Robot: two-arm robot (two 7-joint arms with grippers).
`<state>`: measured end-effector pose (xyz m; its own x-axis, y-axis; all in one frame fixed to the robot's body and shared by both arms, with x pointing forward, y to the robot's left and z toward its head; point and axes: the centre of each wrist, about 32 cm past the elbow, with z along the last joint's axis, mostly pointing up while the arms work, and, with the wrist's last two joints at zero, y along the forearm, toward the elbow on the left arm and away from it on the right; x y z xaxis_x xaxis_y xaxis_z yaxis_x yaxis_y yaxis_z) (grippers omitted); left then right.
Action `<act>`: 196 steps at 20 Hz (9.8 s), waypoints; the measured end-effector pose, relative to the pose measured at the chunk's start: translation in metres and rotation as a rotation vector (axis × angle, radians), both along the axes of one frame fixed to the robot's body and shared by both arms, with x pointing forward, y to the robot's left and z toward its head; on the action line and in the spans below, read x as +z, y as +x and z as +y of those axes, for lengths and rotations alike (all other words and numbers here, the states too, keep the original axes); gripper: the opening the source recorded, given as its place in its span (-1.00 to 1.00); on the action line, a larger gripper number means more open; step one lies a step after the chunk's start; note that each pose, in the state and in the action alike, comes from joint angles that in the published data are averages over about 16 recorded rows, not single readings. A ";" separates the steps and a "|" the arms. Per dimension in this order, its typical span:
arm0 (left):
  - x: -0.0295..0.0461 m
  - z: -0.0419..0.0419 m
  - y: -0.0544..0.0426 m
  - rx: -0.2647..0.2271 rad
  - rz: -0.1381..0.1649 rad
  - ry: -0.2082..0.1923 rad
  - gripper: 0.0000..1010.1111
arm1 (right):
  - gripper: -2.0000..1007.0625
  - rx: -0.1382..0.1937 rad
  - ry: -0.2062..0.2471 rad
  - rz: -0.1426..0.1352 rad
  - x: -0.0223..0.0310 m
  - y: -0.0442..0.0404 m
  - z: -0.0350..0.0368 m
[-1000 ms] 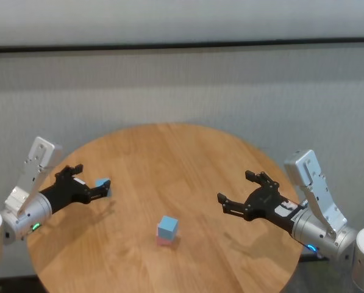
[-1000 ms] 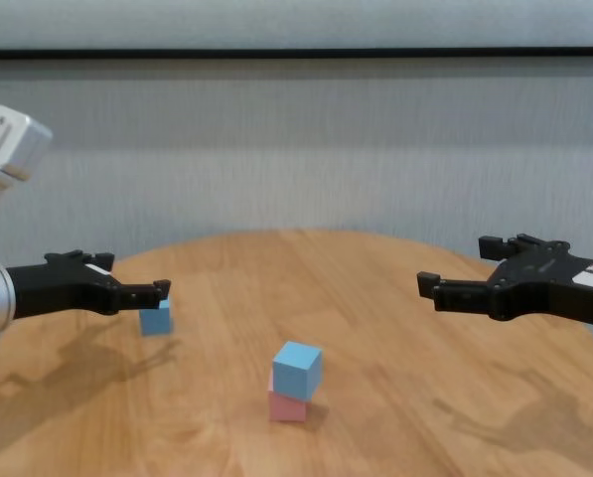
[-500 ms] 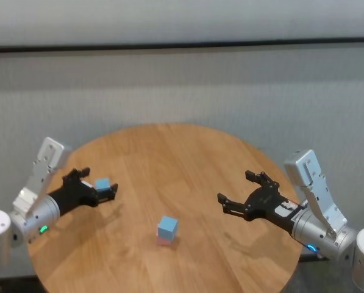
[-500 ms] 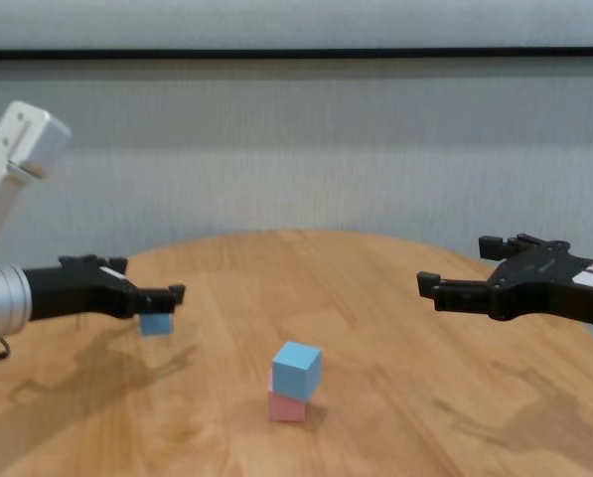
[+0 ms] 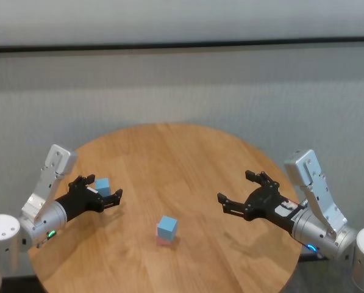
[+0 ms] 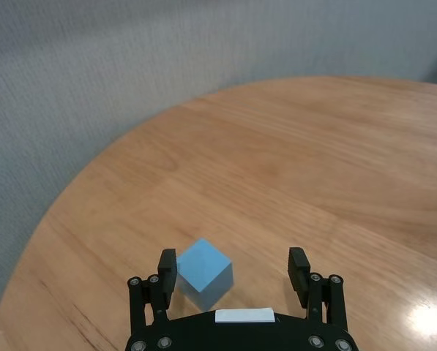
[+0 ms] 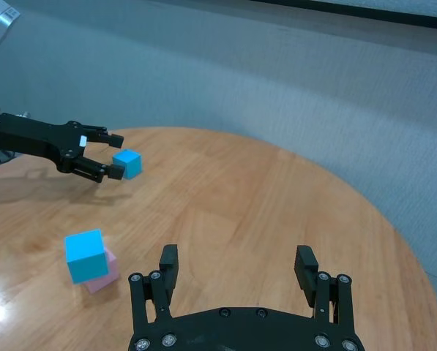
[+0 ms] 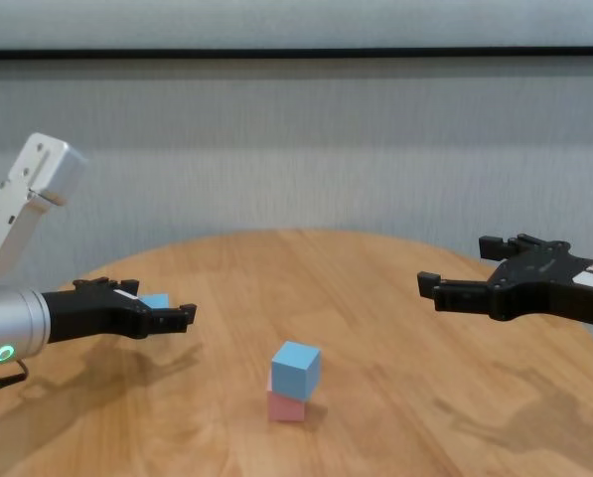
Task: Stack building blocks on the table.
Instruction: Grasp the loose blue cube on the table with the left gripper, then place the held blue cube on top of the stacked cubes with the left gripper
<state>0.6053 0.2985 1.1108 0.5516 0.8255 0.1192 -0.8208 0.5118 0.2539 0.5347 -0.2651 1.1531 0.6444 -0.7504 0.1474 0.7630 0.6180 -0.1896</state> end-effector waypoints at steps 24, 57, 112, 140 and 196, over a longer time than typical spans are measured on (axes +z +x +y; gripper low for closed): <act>-0.0143 -0.0030 0.0080 0.034 0.025 -0.012 0.98 | 0.99 0.000 0.000 0.000 0.0000 0.0000 0.0000; -0.0203 0.0004 0.0162 0.023 0.063 -0.034 0.35 | 0.99 0.000 0.000 0.000 0.0000 0.0000 0.0000; 0.0494 -0.0239 -0.0293 -0.460 -0.059 -0.007 0.11 | 0.99 0.000 0.000 0.000 0.0000 0.0000 0.0000; 0.0419 -0.0451 -0.0210 -0.510 -0.025 -0.028 0.11 | 0.99 0.000 0.000 0.000 0.0000 0.0000 0.0000; 0.0322 -0.0477 -0.0244 -0.511 0.038 -0.032 0.17 | 0.99 0.000 0.000 0.000 0.0000 0.0000 0.0000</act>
